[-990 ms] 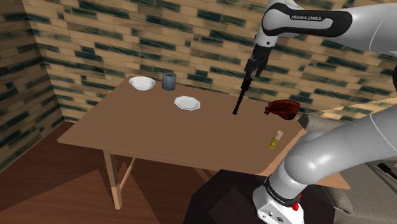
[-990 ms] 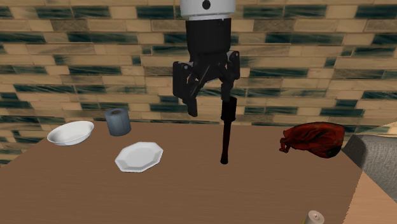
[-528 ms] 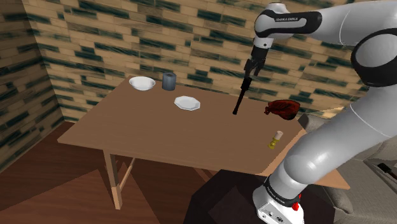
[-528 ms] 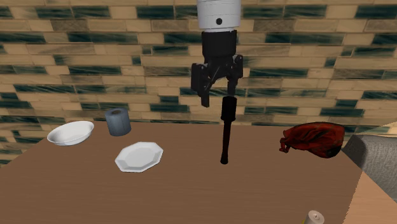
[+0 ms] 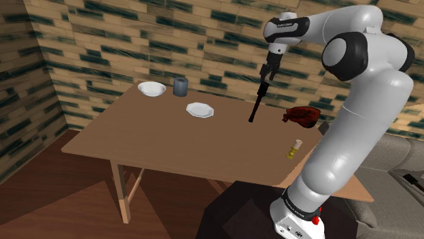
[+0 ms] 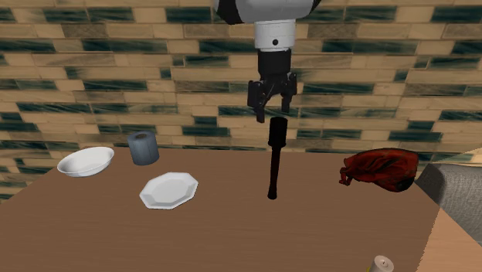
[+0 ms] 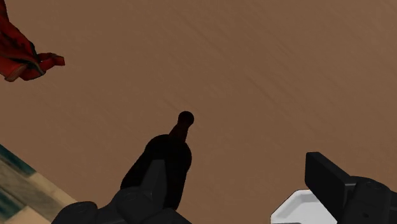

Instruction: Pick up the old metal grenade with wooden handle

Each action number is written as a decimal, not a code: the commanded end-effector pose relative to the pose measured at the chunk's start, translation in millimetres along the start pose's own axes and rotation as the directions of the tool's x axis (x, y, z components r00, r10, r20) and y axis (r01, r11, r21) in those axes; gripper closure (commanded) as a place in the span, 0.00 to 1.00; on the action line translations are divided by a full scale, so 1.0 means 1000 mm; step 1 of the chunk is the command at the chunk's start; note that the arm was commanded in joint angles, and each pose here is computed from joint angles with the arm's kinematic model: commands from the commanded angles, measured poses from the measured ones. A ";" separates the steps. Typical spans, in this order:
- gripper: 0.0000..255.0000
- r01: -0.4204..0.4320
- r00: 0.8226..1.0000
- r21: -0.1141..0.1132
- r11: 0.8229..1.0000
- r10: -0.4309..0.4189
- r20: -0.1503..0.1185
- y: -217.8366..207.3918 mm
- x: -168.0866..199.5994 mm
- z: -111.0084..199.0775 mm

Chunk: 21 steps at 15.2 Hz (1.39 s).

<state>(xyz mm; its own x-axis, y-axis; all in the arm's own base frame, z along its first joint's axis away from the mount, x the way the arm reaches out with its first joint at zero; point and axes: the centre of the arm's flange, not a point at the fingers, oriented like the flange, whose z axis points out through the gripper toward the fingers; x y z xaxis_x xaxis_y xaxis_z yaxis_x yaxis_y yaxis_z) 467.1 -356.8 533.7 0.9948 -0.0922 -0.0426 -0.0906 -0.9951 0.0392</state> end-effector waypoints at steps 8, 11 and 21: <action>0.00 0.002 1.000 0.009 1.000 -0.002 0.011 0.068 0.052 0.036; 0.00 0.002 1.000 0.009 1.000 -0.002 0.011 0.067 0.052 0.052; 1.00 0.002 1.000 0.008 1.000 -0.002 0.011 0.067 0.052 0.065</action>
<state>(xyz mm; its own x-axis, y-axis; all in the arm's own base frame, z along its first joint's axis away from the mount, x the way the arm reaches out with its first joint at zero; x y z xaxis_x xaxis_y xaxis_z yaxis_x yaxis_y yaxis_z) 510.0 -430.3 470.6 0.9946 -0.0903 -0.0513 -0.0887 -0.9955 0.0319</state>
